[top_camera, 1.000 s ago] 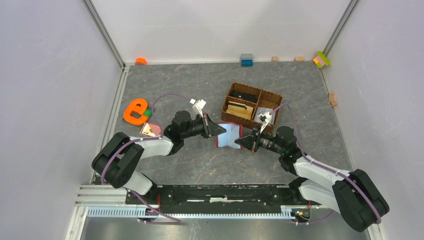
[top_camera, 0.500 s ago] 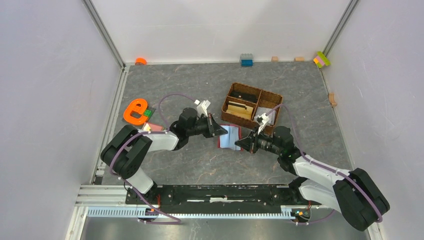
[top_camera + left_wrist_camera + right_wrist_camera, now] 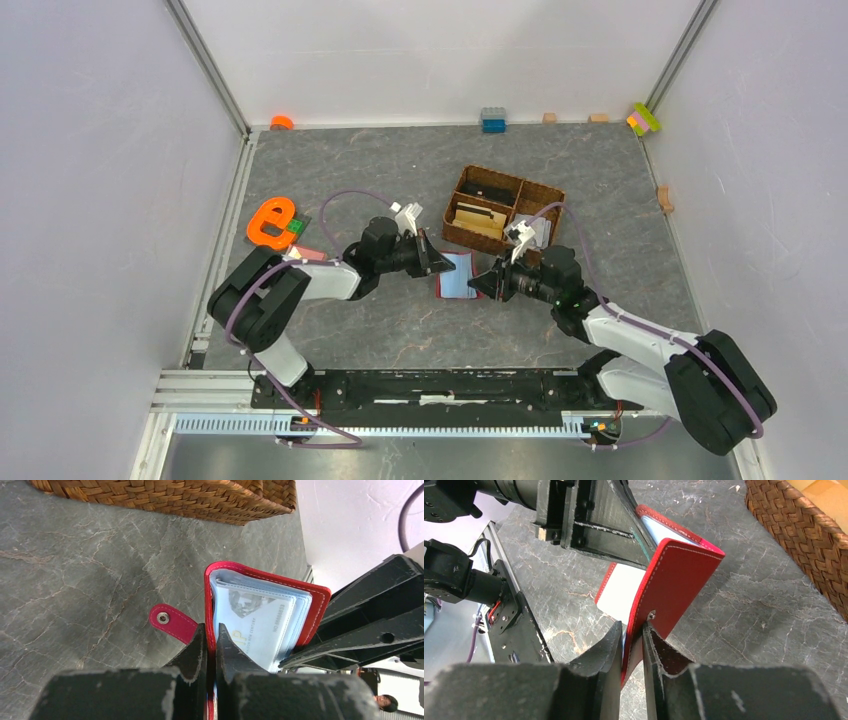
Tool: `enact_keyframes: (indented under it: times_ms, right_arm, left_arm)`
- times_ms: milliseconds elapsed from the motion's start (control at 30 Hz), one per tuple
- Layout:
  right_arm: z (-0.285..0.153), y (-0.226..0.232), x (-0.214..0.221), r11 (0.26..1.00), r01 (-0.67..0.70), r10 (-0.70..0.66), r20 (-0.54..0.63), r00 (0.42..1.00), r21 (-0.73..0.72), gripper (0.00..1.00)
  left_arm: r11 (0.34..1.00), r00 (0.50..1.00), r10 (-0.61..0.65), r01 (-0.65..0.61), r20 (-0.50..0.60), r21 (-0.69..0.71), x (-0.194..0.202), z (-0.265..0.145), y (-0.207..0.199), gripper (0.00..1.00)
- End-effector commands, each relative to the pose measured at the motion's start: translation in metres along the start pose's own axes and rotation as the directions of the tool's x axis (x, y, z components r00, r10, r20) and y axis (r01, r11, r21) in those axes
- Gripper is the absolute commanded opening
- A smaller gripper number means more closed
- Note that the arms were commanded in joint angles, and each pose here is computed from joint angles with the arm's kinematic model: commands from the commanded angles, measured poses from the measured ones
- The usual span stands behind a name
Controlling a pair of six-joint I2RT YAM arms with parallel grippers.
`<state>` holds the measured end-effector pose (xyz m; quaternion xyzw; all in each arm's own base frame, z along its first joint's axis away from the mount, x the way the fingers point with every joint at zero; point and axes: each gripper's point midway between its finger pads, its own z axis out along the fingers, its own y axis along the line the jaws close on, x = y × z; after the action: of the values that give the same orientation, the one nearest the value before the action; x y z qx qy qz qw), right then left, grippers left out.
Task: Take the credit cards out of the card holder
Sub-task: Remove the credit card from the card holder.
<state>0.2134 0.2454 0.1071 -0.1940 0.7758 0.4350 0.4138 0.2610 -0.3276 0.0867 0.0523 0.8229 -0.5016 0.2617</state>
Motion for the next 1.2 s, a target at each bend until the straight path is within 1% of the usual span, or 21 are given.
enact_keyframes:
  times_ms: [0,67,200,233,300,333,367,433,500,600,667,700,733,800,867,933,1067,1167]
  right_arm:
    - [0.006,0.010,-0.024,0.998,0.058,-0.056,0.050,0.997,-0.028,0.26]
    - [0.007,0.010,-0.023,0.998,0.056,-0.055,0.045,0.997,-0.031,0.29]
    - [0.008,-0.008,-0.017,0.997,0.050,-0.050,0.000,0.999,0.057,0.28]
    - [0.009,-0.011,-0.014,0.996,0.046,-0.046,-0.013,0.999,0.072,0.29]
    - [0.011,-0.016,-0.009,0.995,0.036,-0.032,-0.038,0.999,0.092,0.35]
    - [0.012,-0.018,-0.007,0.995,0.032,-0.027,-0.049,0.998,0.099,0.41]
    - [0.013,-0.020,-0.004,0.994,0.025,-0.019,-0.062,0.998,0.105,0.44]
    - [0.014,-0.021,-0.001,0.995,0.017,-0.010,-0.078,0.997,0.100,0.46]
    - [0.016,-0.019,0.001,0.996,0.011,-0.004,-0.085,0.996,0.088,0.45]
    - [0.017,-0.008,-0.001,1.000,0.006,-0.004,-0.073,0.997,0.026,0.43]
    - [0.016,0.001,-0.003,1.000,0.004,-0.005,-0.057,0.998,-0.022,0.46]
    - [0.016,0.002,-0.004,1.000,0.006,-0.007,-0.052,0.999,-0.026,0.50]
    - [0.015,0.002,-0.004,1.000,0.007,-0.009,-0.053,0.999,-0.022,0.53]
    - [0.015,-0.003,-0.003,1.000,0.011,-0.010,-0.060,0.998,0.008,0.55]
    - [0.015,-0.015,0.001,0.997,0.006,0.000,-0.088,0.996,0.074,0.54]
    - [0.016,-0.022,0.005,0.994,0.004,0.008,-0.111,0.994,0.107,0.50]
    - [0.017,-0.020,0.006,0.996,0.001,0.010,-0.120,0.993,0.092,0.45]
    - [0.015,-0.019,0.001,0.995,0.022,-0.011,-0.109,0.994,0.099,0.43]
  left_arm:
    - [0.999,1.000,0.008,-0.008,-0.003,0.032,-0.005,0.008,-0.010,0.02]
    - [1.000,1.000,0.003,-0.003,-0.005,0.022,-0.004,0.009,-0.007,0.02]
    - [1.000,1.000,0.005,-0.005,-0.005,0.024,-0.004,0.009,-0.007,0.02]
    - [1.000,1.000,0.007,-0.007,-0.004,0.025,-0.005,0.009,-0.008,0.02]
    - [1.000,1.000,0.010,-0.010,-0.003,0.021,-0.005,0.008,-0.008,0.02]
    - [1.000,1.000,0.010,-0.010,-0.002,0.018,-0.005,0.008,-0.007,0.02]
    - [1.000,1.000,0.010,-0.010,-0.003,0.018,-0.005,0.008,-0.007,0.02]
    - [1.000,1.000,0.011,-0.011,-0.002,0.019,-0.005,0.008,-0.008,0.02]
    - [1.000,1.000,0.009,-0.009,-0.004,0.016,-0.005,0.008,-0.007,0.02]
    - [1.000,1.000,0.010,-0.010,-0.006,0.004,-0.004,0.008,-0.004,0.02]
    - [1.000,1.000,0.009,-0.009,-0.008,-0.004,-0.004,0.009,-0.002,0.02]
    - [1.000,1.000,0.008,-0.008,-0.010,-0.009,-0.003,0.009,-0.001,0.02]
    - [1.000,1.000,0.007,-0.007,-0.011,-0.011,-0.003,0.010,0.000,0.02]
    - [1.000,1.000,0.005,-0.005,-0.016,-0.016,-0.002,0.010,0.001,0.02]
    - [1.000,1.000,0.007,-0.007,-0.014,-0.016,-0.003,0.011,0.001,0.02]
    - [1.000,1.000,0.007,-0.007,-0.015,-0.016,-0.003,0.010,0.001,0.02]
    - [1.000,1.000,0.013,-0.013,-0.013,-0.025,-0.004,0.009,0.001,0.02]
    - [0.999,1.000,0.013,-0.013,-0.015,-0.033,-0.004,0.010,0.003,0.02]
